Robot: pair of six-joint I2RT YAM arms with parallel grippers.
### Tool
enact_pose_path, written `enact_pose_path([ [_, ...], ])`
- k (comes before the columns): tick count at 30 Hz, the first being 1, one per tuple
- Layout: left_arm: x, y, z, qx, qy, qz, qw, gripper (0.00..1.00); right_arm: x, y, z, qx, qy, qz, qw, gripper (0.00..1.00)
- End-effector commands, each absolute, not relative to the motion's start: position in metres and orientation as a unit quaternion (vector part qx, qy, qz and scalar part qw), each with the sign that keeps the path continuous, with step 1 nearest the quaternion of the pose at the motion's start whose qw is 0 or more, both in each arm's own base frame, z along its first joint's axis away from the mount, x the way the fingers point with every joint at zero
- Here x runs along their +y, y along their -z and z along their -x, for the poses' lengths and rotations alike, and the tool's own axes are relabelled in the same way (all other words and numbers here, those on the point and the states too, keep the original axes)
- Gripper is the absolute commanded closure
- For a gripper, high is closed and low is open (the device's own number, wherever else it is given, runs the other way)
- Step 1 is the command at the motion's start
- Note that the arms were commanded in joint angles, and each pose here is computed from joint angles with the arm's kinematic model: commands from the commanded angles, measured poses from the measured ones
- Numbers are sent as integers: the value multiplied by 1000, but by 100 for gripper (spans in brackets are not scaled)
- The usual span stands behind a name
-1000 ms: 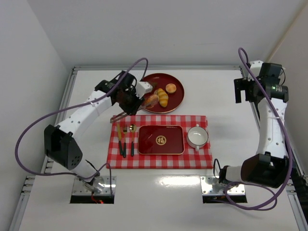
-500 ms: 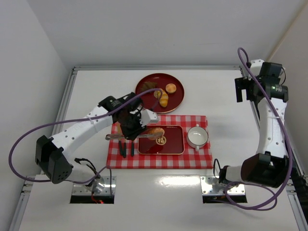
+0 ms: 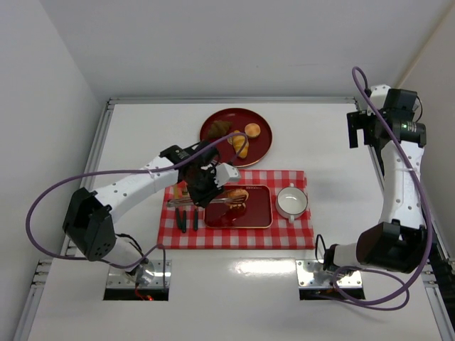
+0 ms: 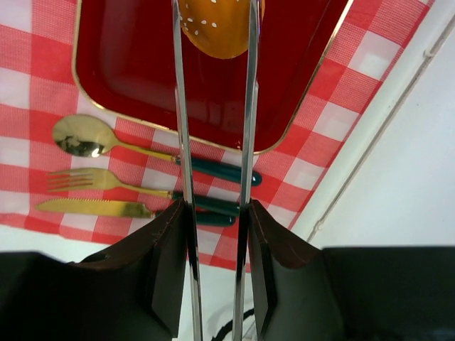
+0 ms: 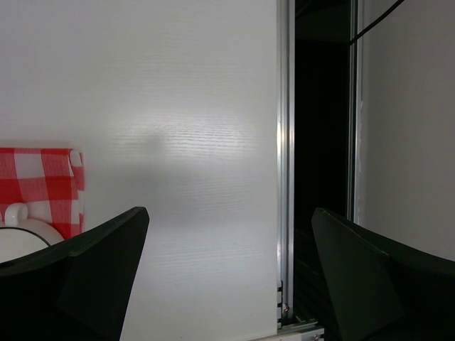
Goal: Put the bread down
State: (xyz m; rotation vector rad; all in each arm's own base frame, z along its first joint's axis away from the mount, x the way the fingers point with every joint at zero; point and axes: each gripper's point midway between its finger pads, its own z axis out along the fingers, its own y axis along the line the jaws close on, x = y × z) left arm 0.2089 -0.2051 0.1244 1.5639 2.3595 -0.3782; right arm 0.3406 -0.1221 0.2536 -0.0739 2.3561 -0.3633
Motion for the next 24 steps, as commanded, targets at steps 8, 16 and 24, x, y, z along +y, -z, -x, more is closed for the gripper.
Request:
enact_pose_path([
  [8, -218, -97, -213, 825, 145, -527, 147, 86, -120, -268, -345, 907, 136, 22, 397, 1],
  [16, -219, -87, -213, 828, 145, -523, 142, 64, -119, -268, -348, 908, 132, 24, 398, 1],
  [24, -217, -84, -211, 831, 145, -519, 137, 54, -119, -270, -347, 908, 132, 24, 398, 1],
])
